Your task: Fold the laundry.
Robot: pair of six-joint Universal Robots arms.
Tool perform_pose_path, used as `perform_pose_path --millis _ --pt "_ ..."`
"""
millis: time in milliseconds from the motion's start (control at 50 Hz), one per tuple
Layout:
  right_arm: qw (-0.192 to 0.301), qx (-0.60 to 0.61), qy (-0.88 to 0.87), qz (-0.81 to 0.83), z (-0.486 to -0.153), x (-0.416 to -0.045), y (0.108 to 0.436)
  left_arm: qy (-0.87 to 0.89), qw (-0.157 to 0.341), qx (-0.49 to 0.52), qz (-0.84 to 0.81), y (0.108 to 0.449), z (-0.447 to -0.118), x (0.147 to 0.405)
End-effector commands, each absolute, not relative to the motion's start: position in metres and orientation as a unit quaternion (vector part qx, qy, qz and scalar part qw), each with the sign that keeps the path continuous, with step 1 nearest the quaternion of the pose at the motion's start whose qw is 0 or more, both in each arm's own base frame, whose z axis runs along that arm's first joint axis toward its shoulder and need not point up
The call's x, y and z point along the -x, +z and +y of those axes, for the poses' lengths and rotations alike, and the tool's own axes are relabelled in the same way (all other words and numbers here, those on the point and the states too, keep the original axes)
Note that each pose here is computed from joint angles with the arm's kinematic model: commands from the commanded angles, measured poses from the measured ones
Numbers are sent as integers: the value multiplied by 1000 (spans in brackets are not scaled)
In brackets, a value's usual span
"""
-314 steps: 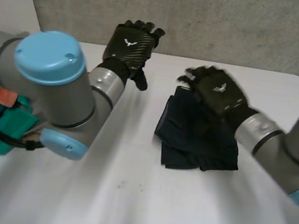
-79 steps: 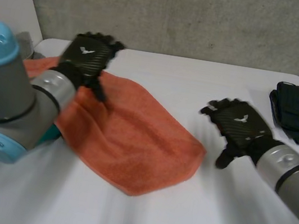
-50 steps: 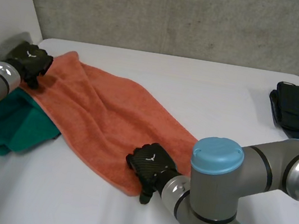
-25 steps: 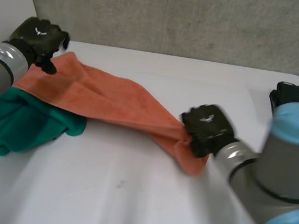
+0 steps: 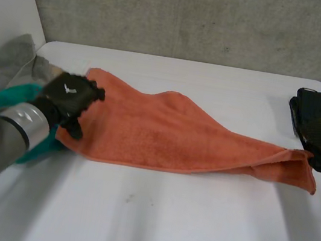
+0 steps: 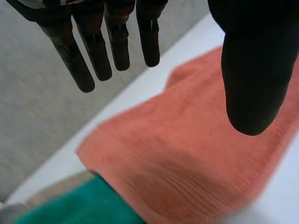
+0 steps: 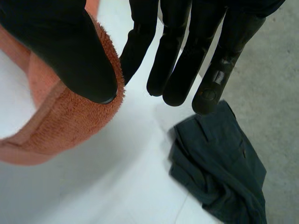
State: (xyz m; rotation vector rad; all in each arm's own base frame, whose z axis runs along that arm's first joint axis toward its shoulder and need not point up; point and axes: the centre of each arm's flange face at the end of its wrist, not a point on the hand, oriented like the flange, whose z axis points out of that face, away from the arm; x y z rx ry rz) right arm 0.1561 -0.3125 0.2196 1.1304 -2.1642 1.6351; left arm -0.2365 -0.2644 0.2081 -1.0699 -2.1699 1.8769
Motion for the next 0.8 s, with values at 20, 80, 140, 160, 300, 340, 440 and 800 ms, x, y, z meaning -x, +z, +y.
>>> perform_pose_path --millis 20,80,140,160,300,340,440,800 --pt "117 -367 564 -730 -327 -145 215 583 35 355 -730 171 -269 242" --pt "129 -360 575 -724 -338 -141 211 570 37 360 -738 158 -271 244" --pt "137 -353 577 -723 -345 -135 206 562 40 367 -741 149 -270 248" --pt "137 -352 577 -724 -346 -134 205 561 41 369 -740 148 -270 249" --pt "133 -354 573 -727 -345 -135 201 582 6 380 -719 142 -278 254" --pt "129 -356 573 -727 -344 -136 200 585 -9 384 -714 141 -280 254" --pt "123 -355 573 -729 -343 -138 198 573 -60 426 -698 131 -282 251" --pt "88 -326 563 -754 -335 -141 190 582 -95 449 -672 134 -290 250"
